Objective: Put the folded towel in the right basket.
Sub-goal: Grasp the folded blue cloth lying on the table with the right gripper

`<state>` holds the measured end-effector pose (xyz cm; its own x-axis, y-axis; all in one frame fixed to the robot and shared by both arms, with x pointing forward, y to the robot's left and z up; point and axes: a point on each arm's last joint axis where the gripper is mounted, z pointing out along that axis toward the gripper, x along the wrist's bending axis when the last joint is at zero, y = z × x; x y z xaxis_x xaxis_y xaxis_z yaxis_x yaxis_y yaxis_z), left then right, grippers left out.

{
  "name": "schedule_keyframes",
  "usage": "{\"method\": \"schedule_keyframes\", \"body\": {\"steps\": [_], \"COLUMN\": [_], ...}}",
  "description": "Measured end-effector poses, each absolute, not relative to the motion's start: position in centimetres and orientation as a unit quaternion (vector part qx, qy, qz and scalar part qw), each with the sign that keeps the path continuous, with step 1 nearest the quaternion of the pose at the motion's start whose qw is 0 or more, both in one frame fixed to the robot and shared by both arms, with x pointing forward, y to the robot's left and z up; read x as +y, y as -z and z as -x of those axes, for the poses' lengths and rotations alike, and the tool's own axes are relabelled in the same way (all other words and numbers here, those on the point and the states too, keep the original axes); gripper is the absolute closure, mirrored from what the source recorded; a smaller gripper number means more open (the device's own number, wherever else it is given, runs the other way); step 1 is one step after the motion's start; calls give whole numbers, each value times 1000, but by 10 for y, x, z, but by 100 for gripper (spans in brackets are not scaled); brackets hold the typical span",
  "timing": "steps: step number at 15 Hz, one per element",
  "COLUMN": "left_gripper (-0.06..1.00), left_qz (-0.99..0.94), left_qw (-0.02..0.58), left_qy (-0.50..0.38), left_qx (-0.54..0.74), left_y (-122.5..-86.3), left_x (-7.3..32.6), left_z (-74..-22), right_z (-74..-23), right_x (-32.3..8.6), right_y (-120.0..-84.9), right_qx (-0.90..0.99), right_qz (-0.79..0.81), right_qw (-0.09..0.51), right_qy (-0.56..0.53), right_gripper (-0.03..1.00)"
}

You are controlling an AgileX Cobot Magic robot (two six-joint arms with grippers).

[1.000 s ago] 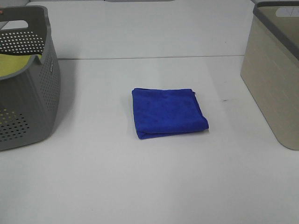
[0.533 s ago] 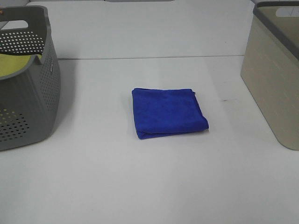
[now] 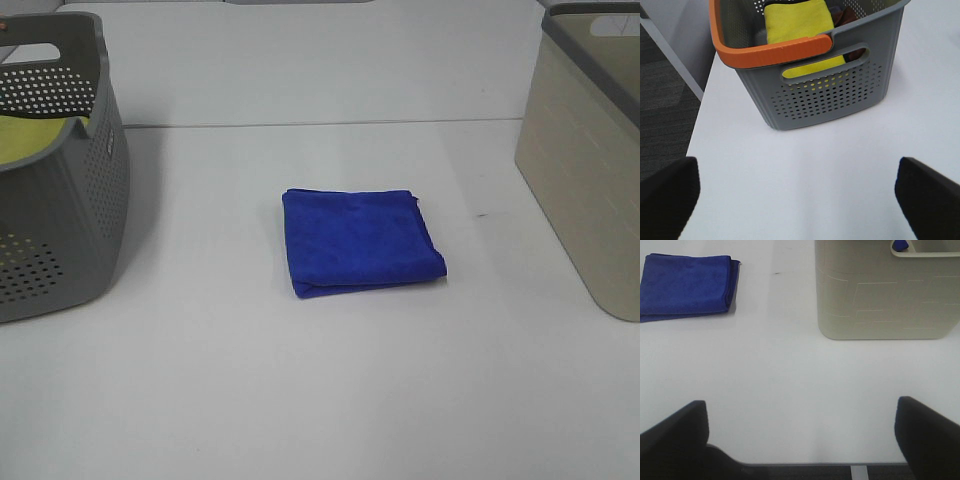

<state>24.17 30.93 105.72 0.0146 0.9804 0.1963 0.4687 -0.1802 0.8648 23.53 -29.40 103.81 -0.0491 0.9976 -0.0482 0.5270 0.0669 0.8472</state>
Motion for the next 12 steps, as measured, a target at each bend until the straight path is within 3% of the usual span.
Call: {"method": "schedule_keyframes", "body": {"steps": [12], "left_gripper": [-4], "left_qz": [-644], "left_qw": [305], "left_qy": [-419], "left_qx": [563], "left_y": [-1057], "left_x": [309], "left_z": [-242], "right_z": [-235], "right_x": [-294], "right_y": [-1038], "right_qx": [641], "right_qz": [-594], "right_qw": [350], "right_qy": [-337], "right_gripper": [0]}}
